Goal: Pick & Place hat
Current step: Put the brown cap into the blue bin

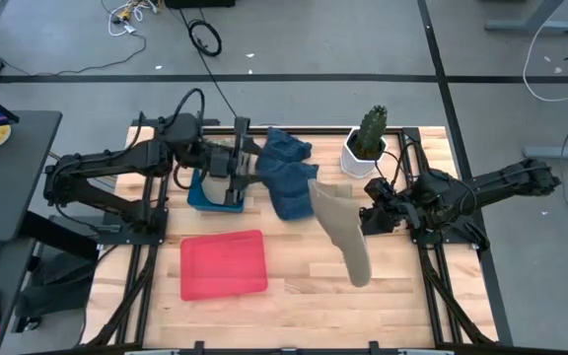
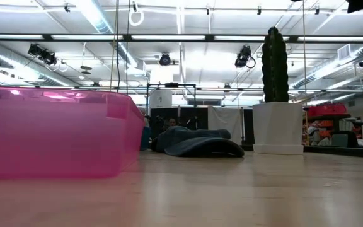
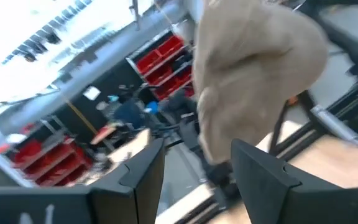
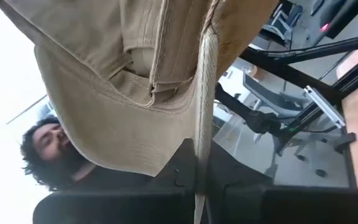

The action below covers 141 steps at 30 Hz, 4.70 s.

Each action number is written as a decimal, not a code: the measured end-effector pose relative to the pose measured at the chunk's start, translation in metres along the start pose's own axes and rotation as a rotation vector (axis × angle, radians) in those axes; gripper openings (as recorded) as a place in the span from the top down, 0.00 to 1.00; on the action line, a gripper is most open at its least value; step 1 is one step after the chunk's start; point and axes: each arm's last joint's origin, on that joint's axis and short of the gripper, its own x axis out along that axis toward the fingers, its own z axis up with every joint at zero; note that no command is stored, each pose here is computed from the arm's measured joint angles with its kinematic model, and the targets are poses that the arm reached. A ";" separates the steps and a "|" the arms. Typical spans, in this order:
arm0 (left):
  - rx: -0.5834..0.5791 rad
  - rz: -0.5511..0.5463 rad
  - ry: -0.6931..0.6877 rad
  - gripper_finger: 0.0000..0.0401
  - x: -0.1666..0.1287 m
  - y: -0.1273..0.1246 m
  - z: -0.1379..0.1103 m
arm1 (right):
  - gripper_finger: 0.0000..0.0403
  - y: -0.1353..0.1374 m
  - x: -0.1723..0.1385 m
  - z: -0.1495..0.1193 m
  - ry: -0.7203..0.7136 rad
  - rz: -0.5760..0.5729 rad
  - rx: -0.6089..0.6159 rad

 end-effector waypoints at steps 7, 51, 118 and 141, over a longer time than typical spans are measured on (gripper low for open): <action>-0.125 -0.049 -0.090 0.53 0.013 0.000 -0.004 | 0.99 -0.007 0.004 -0.001 0.017 -0.017 0.078; -0.340 -0.391 -0.159 0.75 0.058 -0.031 -0.037 | 0.98 -0.021 0.014 -0.001 0.037 -0.031 0.096; -0.937 -0.538 0.324 0.95 -0.070 -0.019 -0.009 | 0.34 -0.012 0.013 0.002 -0.008 0.042 0.013; -0.726 -0.242 0.651 0.95 -0.114 0.006 0.010 | 0.49 -0.009 0.023 0.024 -0.158 -0.342 -0.231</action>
